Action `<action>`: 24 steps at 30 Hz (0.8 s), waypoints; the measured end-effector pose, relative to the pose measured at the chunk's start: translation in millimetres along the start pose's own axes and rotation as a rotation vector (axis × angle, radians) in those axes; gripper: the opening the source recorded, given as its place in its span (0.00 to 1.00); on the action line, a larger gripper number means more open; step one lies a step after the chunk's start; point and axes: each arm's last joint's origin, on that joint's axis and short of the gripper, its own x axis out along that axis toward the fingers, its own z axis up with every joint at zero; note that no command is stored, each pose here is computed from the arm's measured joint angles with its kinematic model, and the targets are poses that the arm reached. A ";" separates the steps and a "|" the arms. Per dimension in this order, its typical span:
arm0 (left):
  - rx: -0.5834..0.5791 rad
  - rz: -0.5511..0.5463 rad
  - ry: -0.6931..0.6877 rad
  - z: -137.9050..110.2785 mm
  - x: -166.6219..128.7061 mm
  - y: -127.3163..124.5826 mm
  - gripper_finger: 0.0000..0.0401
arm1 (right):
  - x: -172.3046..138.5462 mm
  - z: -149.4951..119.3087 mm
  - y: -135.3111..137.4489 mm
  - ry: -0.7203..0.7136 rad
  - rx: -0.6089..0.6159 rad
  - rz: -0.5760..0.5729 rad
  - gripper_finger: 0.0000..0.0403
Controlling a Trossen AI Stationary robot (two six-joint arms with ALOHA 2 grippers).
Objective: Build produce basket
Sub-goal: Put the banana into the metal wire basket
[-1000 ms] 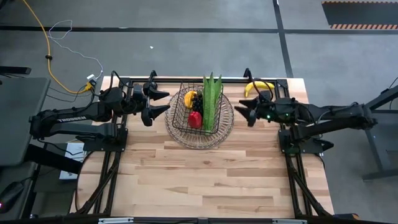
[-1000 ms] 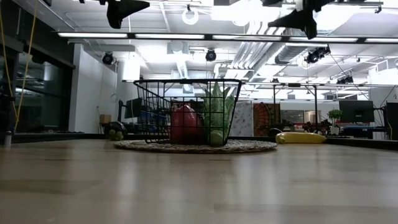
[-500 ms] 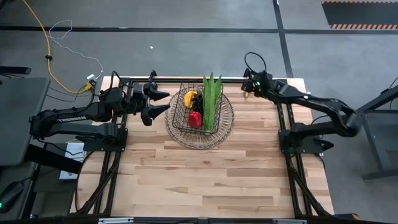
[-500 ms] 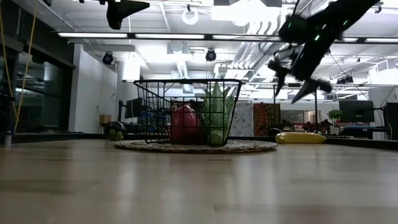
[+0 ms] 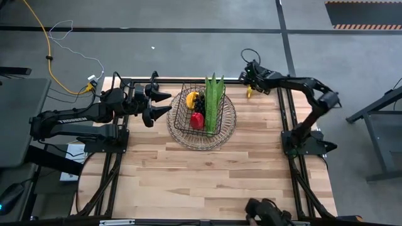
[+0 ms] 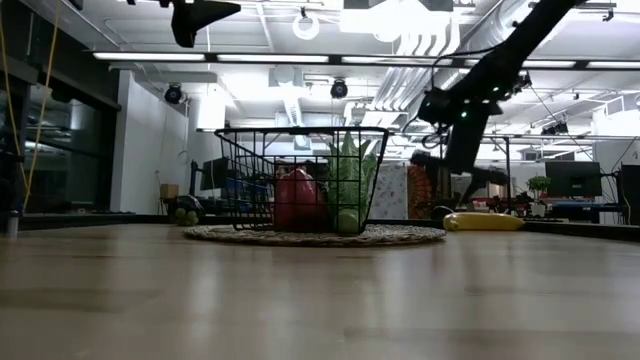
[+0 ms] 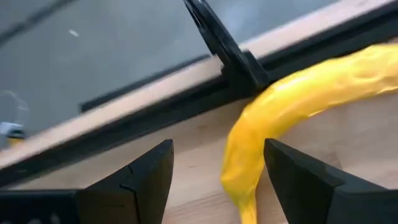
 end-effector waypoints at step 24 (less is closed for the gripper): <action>0.059 0.019 0.055 -5.2 -0.2 2.0 0.79 | 31.5 -6.5 1.9 0.013 0.151 -0.191 0.60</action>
